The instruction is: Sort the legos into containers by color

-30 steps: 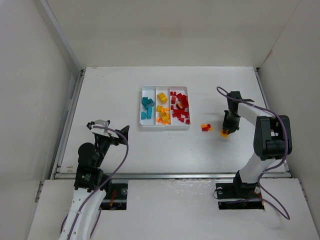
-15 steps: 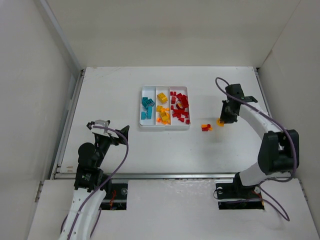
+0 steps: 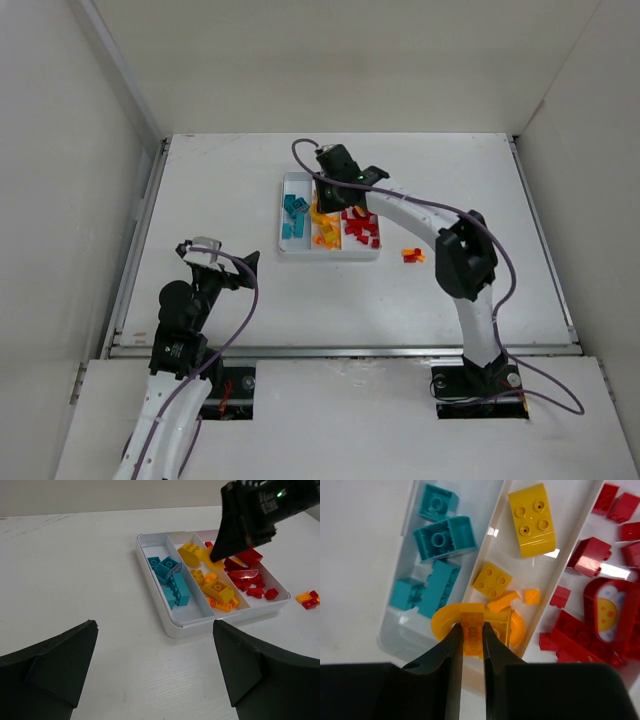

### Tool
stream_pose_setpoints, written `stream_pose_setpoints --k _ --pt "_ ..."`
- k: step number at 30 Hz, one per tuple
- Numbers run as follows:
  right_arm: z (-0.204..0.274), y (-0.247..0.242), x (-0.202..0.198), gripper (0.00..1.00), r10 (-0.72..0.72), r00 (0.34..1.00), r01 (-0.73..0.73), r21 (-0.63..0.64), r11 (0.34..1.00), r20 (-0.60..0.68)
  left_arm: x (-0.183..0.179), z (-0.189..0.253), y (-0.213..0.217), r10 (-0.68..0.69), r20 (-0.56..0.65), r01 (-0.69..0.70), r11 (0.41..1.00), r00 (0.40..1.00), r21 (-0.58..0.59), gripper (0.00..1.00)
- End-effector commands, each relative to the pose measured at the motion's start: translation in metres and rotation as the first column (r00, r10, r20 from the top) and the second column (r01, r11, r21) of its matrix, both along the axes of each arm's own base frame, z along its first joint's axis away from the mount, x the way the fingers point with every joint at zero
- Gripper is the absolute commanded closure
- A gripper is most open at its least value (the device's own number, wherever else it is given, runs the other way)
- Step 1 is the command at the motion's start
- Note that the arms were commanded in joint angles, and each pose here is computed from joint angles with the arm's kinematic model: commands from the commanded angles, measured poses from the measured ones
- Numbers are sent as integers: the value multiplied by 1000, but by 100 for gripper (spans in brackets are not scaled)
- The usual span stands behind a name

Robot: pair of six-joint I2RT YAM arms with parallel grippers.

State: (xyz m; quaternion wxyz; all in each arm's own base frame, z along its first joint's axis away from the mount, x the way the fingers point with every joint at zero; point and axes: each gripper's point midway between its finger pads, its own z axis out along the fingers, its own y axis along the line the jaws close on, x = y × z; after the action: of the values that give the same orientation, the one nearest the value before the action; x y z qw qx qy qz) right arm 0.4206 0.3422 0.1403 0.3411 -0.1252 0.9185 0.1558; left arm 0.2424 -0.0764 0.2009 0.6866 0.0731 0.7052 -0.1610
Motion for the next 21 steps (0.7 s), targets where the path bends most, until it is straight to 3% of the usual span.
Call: stream_pose_setpoints --k 1,5,6,7,8,11,16,19,21 --pt "9 11 16 100 2 1000 -3 33 999 15 3 6 2 13 24 -13 1000 1000 -2 1" --pt "-10 16 22 97 2 1000 -2 21 1000 -1 4 3 3 13 14 -13 1000 1000 0 1" --pt "-12 19 23 92 10 1000 -9 26 1000 -7 4 3 3 13 14 -13 1000 1000 0 1" --pt "-12 21 22 74 17 1000 -17 32 999 -11 4 3 3 13 14 -13 1000 1000 0 1" --pt "-18 22 21 65 24 999 -23 31 999 -24 5 3 5 22 14 -22 1000 1000 0 1" --pt "-20 25 21 49 31 999 -30 37 999 -28 5 3 5 22 14 -22 1000 1000 0 1" --pt "-1 17 20 45 10 1000 -10 30 999 -2 5 6 3 13 23 -13 1000 1000 -1 1" --pt "32 5 17 45 -29 998 27 41 999 50 5 6 3 13 23 -13 1000 1000 -1 1" --pt "55 -13 6 39 -61 996 57 63 996 69 4 8 3 13 33 -13 1000 999 -3 1"
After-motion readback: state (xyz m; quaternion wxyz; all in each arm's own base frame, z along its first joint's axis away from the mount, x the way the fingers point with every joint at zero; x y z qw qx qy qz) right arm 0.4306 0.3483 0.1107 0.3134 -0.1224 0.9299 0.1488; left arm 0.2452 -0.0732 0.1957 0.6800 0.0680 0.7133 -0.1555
